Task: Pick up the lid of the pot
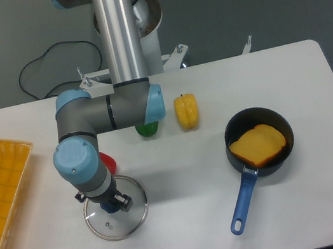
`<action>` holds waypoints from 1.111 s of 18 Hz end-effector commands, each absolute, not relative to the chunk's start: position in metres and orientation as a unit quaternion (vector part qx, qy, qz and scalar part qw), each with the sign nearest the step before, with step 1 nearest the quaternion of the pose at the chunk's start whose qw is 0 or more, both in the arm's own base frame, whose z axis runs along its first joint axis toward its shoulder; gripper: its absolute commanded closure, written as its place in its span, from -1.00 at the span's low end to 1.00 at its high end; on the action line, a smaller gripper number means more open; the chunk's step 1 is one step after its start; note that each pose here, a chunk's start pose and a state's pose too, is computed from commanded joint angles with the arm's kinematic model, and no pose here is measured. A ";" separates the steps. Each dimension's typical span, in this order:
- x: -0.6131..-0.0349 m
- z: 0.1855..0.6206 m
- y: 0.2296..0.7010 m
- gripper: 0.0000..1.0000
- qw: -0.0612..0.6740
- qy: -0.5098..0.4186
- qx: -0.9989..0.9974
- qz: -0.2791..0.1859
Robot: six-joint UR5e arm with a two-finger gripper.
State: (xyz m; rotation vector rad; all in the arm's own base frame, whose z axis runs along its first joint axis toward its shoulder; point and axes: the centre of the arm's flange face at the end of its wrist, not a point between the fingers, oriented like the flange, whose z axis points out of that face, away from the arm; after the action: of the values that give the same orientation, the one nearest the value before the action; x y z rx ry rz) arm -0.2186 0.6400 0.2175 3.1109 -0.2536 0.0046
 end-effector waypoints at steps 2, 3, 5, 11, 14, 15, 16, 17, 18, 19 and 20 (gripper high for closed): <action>-0.218 0.217 0.640 -0.31 0.009 -0.077 0.997 0.003; -0.218 0.217 0.640 -0.31 0.009 -0.076 0.997 0.003; -0.218 0.217 0.640 -0.31 0.008 -0.075 0.997 0.004; -0.221 0.230 0.645 -0.30 -0.001 -0.076 0.997 -0.003; -0.222 0.244 0.647 -0.29 -0.007 -0.081 0.997 -0.010; -0.224 0.249 0.648 -0.29 -0.011 -0.080 0.997 -0.012; -0.226 0.253 0.649 -0.28 -0.014 -0.080 0.997 -0.015; -0.227 0.257 0.649 -0.28 -0.017 -0.079 0.997 -0.017; -0.229 0.264 0.649 -0.28 -0.022 -0.079 0.996 -0.020; -0.229 0.267 0.648 -0.28 -0.020 -0.087 0.996 -0.020; -0.230 0.266 0.647 -0.27 -0.007 -0.111 0.994 -0.016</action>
State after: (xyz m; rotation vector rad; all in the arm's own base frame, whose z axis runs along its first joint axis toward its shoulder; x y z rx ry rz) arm -0.2305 0.6466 0.2662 3.1364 -0.3491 -0.0505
